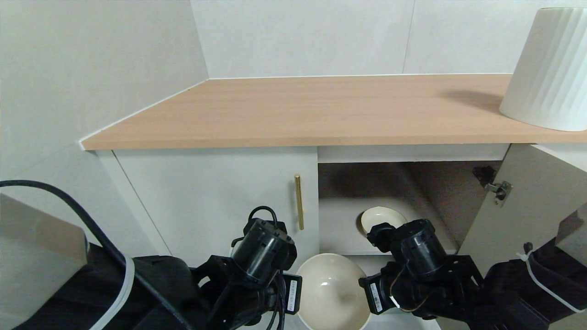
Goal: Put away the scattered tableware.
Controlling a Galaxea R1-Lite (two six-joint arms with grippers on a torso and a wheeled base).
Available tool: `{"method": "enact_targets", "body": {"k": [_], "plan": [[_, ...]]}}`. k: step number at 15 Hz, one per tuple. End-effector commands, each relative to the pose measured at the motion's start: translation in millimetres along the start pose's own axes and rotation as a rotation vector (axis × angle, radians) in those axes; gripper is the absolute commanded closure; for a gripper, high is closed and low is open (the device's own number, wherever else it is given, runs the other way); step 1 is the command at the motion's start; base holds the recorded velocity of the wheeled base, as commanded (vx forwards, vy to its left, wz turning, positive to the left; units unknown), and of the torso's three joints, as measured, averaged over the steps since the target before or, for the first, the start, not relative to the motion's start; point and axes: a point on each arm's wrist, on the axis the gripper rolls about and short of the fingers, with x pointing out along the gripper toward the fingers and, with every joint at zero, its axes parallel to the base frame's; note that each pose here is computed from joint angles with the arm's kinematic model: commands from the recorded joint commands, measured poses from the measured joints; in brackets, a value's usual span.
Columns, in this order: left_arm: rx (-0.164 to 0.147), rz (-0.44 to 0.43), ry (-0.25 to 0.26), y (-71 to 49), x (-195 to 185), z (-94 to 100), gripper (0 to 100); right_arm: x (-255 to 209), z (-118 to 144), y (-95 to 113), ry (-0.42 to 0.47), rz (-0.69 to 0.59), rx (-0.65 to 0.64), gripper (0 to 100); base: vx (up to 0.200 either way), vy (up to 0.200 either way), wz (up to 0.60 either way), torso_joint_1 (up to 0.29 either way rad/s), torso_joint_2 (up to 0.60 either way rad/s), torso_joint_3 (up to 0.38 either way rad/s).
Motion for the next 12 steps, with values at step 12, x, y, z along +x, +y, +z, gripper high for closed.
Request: {"method": "enact_targets", "body": {"k": [12], "plan": [[-0.005,-0.012,-0.009,-1.0,-1,1.8,0,21,5,-34,0.03,-0.156,0.041,100,0.0,0.0,0.0,0.0,0.0,0.0]]}}
